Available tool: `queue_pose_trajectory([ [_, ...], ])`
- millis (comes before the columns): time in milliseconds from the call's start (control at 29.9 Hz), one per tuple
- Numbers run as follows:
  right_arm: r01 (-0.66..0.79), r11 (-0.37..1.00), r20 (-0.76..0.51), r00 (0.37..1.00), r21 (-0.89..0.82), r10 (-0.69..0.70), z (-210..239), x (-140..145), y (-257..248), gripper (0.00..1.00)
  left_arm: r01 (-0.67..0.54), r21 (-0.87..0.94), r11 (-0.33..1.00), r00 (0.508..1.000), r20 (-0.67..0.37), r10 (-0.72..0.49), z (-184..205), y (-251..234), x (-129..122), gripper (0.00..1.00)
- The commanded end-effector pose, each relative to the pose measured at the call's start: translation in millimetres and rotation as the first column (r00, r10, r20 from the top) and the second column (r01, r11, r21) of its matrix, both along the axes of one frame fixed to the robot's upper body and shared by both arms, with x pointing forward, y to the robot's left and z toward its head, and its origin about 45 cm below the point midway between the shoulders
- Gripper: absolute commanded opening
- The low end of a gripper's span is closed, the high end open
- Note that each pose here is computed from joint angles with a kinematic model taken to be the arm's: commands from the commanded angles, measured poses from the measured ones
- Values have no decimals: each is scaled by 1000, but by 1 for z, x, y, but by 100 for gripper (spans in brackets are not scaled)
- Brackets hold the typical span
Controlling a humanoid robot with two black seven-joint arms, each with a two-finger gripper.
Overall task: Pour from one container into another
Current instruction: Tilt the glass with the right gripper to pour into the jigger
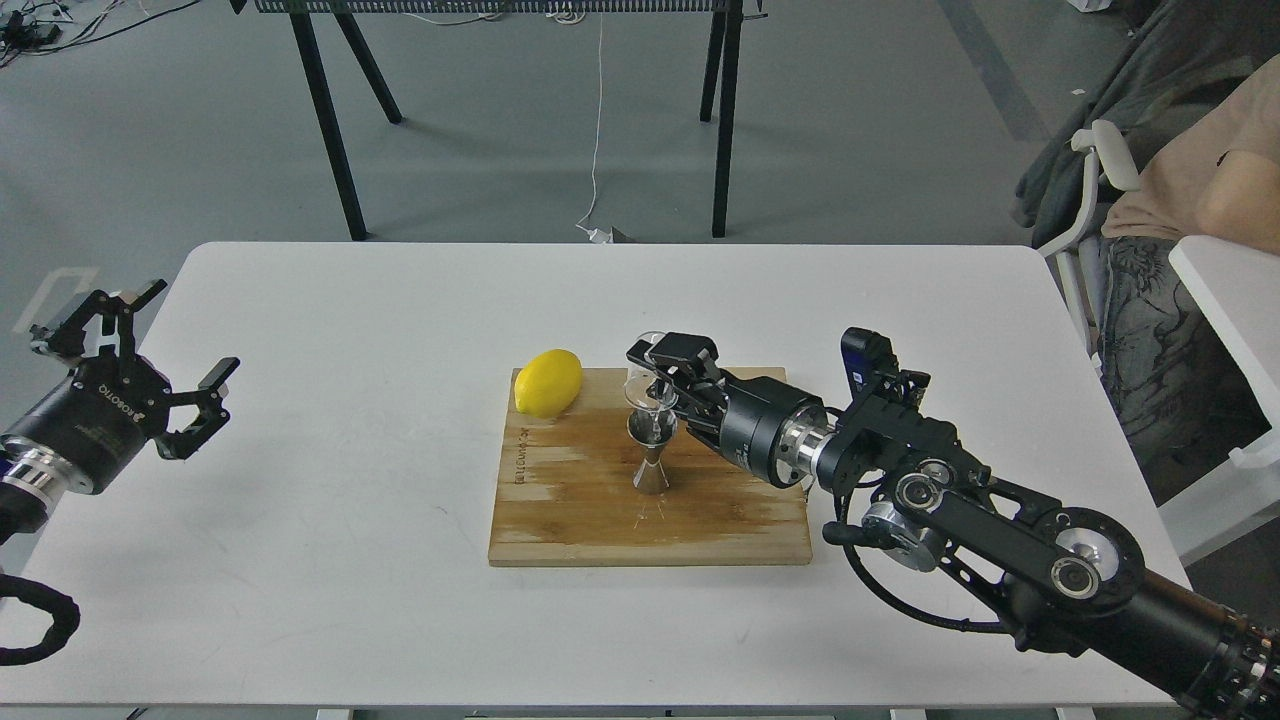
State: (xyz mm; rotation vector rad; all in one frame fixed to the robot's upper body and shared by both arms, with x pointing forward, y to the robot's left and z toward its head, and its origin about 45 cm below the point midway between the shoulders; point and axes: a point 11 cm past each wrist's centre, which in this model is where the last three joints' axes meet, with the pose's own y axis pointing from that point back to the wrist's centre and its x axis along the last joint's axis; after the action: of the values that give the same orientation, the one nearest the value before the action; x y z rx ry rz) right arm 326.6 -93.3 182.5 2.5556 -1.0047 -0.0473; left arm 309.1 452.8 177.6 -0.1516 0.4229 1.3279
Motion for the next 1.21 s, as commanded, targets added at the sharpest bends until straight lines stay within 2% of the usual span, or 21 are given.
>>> queue_pose_trajectory([
  [0,-7,1000,9,1000,-8,8,1,0,1,31,0,0,1000,1000,0,0,0,0,0,100],
  [1172,-46,993,88,995,-107,55,-1,2,1,31,0,0,1000,1000,0,0,0,0,0,100],
])
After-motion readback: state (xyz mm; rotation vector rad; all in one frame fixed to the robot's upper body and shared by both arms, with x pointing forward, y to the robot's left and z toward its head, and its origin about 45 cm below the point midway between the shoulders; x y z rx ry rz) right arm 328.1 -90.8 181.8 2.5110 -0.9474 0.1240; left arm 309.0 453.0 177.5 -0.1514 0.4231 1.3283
